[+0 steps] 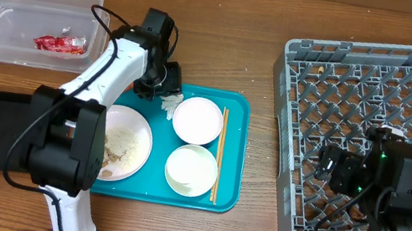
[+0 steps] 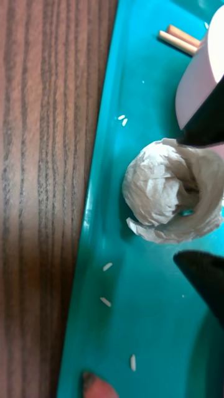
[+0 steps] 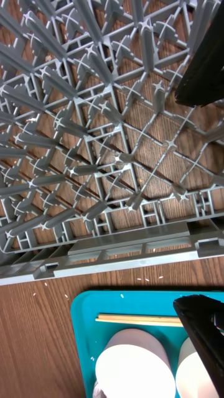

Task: Sort waste into correct bins and load items into the dishwasher
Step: 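Reach the left gripper to the crumpled tissue and grasp it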

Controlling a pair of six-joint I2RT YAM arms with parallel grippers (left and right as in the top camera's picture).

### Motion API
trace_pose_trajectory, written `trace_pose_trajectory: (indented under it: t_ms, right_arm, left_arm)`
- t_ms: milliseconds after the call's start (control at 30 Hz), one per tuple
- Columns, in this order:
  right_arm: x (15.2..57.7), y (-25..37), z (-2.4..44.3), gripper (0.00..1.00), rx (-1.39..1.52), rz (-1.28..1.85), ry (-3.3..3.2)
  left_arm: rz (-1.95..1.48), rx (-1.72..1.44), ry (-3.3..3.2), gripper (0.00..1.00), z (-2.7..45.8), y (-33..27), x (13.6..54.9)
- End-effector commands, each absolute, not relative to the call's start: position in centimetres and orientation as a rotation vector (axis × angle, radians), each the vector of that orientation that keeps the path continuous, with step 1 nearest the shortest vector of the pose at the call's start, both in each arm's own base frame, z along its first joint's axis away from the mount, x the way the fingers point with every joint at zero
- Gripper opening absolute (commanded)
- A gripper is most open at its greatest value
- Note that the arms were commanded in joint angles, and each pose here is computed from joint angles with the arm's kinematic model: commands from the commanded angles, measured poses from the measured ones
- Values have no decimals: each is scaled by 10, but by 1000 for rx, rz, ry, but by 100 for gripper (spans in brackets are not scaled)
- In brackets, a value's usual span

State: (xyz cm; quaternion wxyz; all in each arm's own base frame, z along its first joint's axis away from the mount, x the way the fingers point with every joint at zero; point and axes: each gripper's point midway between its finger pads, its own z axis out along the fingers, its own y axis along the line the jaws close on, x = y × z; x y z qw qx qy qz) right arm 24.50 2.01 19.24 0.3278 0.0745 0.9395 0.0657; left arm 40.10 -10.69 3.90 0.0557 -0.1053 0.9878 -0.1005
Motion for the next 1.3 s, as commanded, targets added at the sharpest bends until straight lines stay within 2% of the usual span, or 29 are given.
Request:
trace_pose_trajectory:
  t_ms: [0, 100, 367, 667, 767, 800, 833, 867, 933, 1267]
  right_arm:
    - [249, 19, 206, 100, 191, 166, 2421]
    - [249, 19, 206, 100, 191, 166, 2421]
    - [249, 18, 206, 100, 191, 166, 2421]
    - [249, 18, 206, 100, 191, 166, 2421]
    - [249, 18, 206, 100, 191, 166, 2421]
    - [249, 19, 206, 100, 191, 166, 2421]
    - [249, 19, 206, 100, 191, 166, 2421]
    - [249, 19, 206, 100, 191, 166, 2421]
    - [249, 18, 206, 100, 191, 166, 2421]
    - [249, 19, 206, 100, 191, 166, 2421]
  left_arm:
    - [-327, -329, 3018, 31, 32, -113, 398]
    - [-328, -330, 3018, 4, 33, -113, 399]
    - [-320, -339, 3034, 4, 39, -111, 396]
    - [-353, -362, 2921, 4, 100, -99, 412]
    - [-356, -360, 2913, 4, 105, -99, 411]
    - [-353, -364, 2925, 7, 103, -99, 409]
    - [-353, -367, 2942, 29, 100, -100, 405]
    - [-355, -388, 2965, 44, 95, -102, 400]
    - [-341, -377, 3014, 56, 84, -110, 389]
    - [-259, -362, 3077, 55, 52, -119, 380]
